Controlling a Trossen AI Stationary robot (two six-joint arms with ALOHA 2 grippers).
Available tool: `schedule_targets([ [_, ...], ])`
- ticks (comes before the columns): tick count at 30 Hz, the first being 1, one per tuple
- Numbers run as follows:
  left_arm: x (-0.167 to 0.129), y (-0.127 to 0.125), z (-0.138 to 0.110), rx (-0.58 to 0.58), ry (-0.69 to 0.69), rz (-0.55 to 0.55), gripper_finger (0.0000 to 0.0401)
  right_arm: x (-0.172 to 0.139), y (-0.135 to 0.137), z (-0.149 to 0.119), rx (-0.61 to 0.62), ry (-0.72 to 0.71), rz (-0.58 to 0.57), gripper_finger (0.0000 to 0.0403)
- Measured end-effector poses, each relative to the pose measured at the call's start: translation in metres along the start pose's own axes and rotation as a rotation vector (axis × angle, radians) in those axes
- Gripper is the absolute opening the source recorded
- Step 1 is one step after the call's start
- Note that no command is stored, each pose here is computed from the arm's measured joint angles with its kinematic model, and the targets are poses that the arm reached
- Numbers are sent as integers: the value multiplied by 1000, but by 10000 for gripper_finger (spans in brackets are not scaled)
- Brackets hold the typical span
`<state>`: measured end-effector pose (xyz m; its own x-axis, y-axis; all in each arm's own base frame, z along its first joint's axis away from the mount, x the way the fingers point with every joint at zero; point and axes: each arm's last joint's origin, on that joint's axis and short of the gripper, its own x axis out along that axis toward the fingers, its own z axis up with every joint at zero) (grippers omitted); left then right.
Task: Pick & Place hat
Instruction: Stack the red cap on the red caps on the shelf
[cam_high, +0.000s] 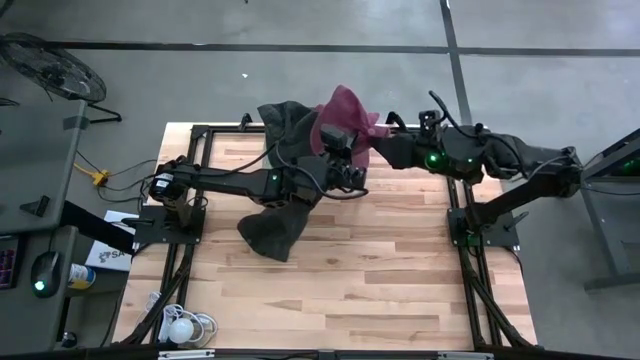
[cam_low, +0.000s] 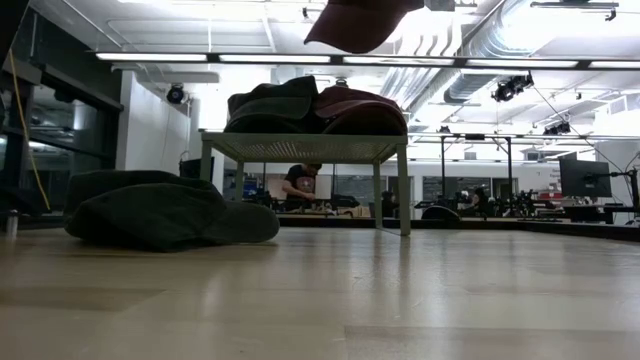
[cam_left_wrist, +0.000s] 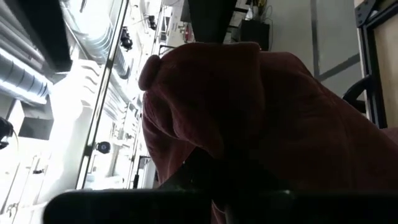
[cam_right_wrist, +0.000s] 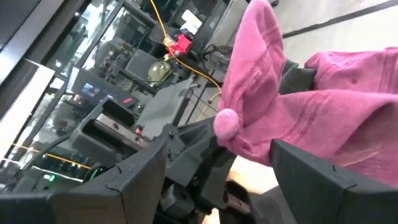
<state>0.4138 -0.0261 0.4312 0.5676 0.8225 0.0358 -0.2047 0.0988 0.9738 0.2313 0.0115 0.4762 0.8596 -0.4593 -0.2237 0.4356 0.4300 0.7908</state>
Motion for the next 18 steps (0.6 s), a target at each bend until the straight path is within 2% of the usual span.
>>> schedule_targets([
  [11, 0, 0, 0, -3, -12, -2, 4, 3, -2, 4, -53, 25, 9, 274],
  [18, 0, 0, 0, -4, -12, -1, 4, 3, -2, 4, -111, 22, 7, 227],
])
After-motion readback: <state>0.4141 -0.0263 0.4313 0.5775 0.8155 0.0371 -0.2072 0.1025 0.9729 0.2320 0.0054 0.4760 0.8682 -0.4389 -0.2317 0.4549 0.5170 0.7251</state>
